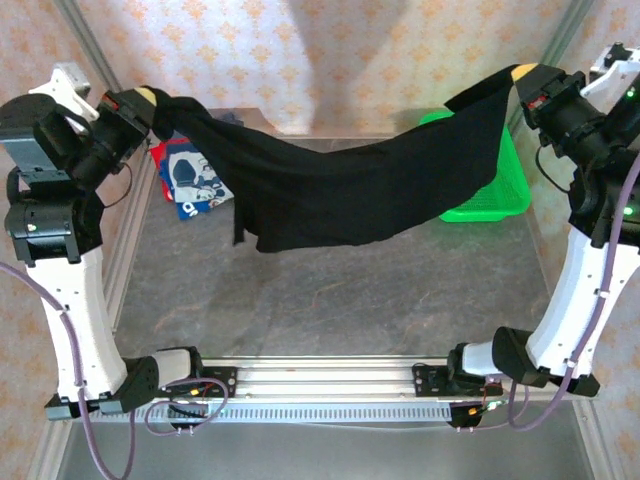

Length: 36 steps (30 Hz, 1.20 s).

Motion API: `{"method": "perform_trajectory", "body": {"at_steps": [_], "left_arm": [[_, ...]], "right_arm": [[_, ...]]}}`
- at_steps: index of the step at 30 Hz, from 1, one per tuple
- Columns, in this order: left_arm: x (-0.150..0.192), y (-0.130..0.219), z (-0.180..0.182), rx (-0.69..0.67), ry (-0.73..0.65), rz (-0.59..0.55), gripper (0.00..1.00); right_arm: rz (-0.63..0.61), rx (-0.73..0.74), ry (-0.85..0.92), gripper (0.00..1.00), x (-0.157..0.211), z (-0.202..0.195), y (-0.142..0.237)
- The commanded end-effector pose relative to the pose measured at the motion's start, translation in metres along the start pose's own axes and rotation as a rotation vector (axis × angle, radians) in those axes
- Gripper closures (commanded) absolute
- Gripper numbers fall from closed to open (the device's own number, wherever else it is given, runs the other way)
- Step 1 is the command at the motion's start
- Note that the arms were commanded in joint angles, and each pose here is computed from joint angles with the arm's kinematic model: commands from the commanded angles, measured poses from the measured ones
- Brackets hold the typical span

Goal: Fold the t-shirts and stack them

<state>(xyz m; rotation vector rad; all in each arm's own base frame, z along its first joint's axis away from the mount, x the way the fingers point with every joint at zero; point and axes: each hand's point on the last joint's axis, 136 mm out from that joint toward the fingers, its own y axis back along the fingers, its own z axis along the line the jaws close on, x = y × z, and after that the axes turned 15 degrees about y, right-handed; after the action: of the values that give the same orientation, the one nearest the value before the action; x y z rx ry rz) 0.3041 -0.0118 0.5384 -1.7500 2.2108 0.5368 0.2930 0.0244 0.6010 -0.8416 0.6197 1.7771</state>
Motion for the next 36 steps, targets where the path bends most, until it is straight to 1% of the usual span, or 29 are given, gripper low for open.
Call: {"method": "perform_trajectory", "body": {"at_steps": [1,5,9,13,17,20,24,26,28,30,32,36], "left_arm": [[0.010,0.014,-0.005,0.051,0.045,-0.002,1.00],[0.031,0.018,0.013,0.012,0.080,0.033,1.00],[0.046,0.013,0.035,-0.032,0.118,0.057,1.00],[0.059,-0.011,0.075,-0.111,0.152,0.075,1.00],[0.069,-0.043,0.103,-0.167,0.121,0.098,1.00],[0.072,-0.068,0.130,-0.225,0.097,0.084,1.00],[0.072,-0.096,0.174,-0.337,0.069,0.055,1.00],[0.076,-0.107,0.194,-0.390,0.062,0.060,1.00],[0.079,-0.114,0.207,-0.413,0.055,0.064,1.00],[0.086,-0.118,0.221,-0.435,0.073,0.081,1.00],[0.096,-0.117,0.241,-0.495,0.104,0.107,1.00],[0.114,-0.104,0.279,-0.614,0.173,0.119,1.00]], "right_arm": [[-0.032,-0.077,-0.032,1.00,-0.016,0.020,0.015],[-0.062,-0.085,-0.061,1.00,-0.035,0.015,0.020],[-0.069,-0.042,-0.102,1.00,-0.043,-0.010,0.011],[-0.042,0.025,-0.145,1.00,-0.041,-0.052,-0.014],[0.026,0.069,-0.168,1.00,-0.029,-0.089,-0.050],[0.139,0.099,-0.151,1.00,0.000,-0.110,-0.092],[0.294,0.126,-0.109,1.00,0.051,-0.135,-0.156],[0.345,0.142,-0.068,1.00,0.074,-0.145,-0.185],[0.387,0.149,-0.033,1.00,0.096,-0.151,-0.212],[0.430,0.158,0.002,1.00,0.118,-0.157,-0.233],[0.483,0.152,0.003,1.00,0.143,-0.163,-0.252],[0.609,0.178,0.037,1.00,0.202,-0.176,-0.280]]}}
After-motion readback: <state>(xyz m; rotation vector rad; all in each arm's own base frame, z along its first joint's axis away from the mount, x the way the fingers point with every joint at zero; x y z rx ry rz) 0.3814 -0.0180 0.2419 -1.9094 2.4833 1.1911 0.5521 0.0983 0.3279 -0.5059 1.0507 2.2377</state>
